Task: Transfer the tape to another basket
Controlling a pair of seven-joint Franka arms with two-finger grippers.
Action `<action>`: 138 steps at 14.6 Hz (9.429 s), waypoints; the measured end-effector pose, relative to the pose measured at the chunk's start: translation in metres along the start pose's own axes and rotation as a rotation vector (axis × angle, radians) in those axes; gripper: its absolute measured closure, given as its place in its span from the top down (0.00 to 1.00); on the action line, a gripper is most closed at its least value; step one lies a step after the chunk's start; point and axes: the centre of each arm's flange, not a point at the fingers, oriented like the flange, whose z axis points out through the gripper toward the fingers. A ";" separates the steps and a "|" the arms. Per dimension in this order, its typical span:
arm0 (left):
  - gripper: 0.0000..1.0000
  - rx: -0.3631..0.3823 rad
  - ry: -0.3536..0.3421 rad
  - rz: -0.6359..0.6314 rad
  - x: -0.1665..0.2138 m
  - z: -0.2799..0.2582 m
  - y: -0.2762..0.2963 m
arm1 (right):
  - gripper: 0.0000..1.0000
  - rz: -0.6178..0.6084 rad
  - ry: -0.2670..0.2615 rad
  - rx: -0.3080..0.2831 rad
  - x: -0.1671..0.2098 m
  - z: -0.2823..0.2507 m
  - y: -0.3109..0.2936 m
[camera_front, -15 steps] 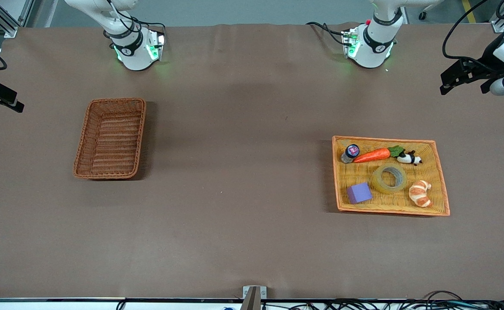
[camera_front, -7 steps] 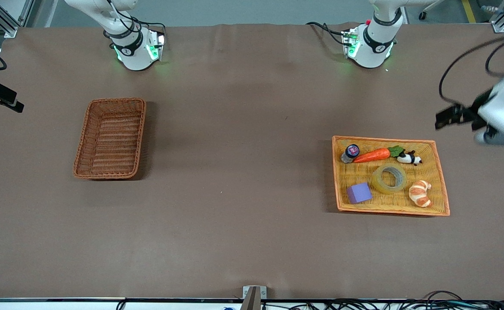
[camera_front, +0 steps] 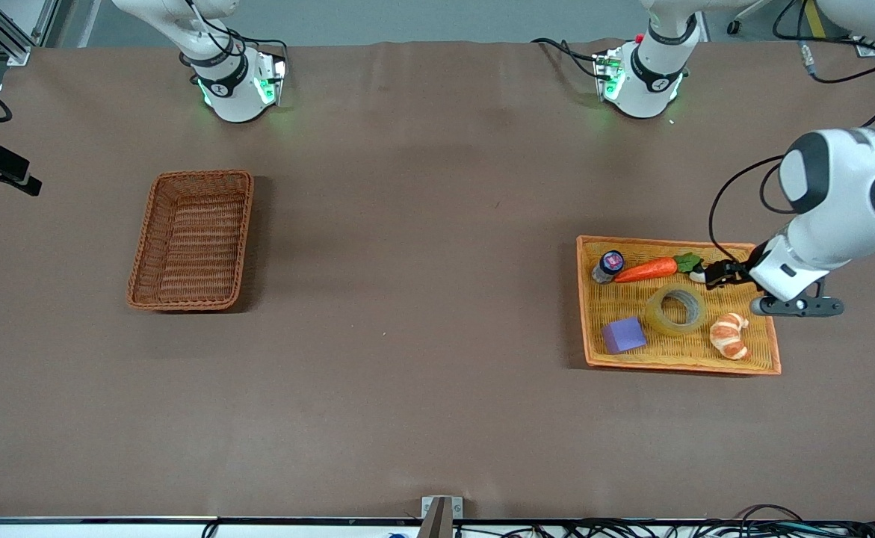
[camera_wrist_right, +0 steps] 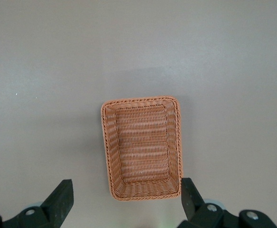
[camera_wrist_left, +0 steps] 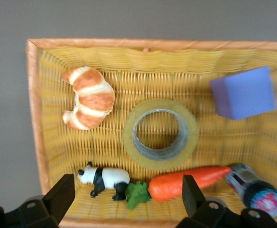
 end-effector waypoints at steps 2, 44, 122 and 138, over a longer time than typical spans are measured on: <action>1.00 -0.002 0.010 -0.005 0.004 0.035 -0.008 | 1.00 0.000 0.000 0.000 0.000 0.000 0.000; 0.21 -0.153 -0.149 -0.533 -0.080 0.083 0.559 | 1.00 0.010 -0.008 0.000 0.002 0.004 0.005; 1.00 0.038 0.021 0.069 -0.051 -0.325 0.078 | 0.22 -0.218 -0.124 -0.067 -0.067 0.343 0.012; 1.00 0.032 0.039 0.080 -0.034 -0.310 0.083 | 0.46 -0.254 -0.031 -0.077 -0.115 0.454 0.040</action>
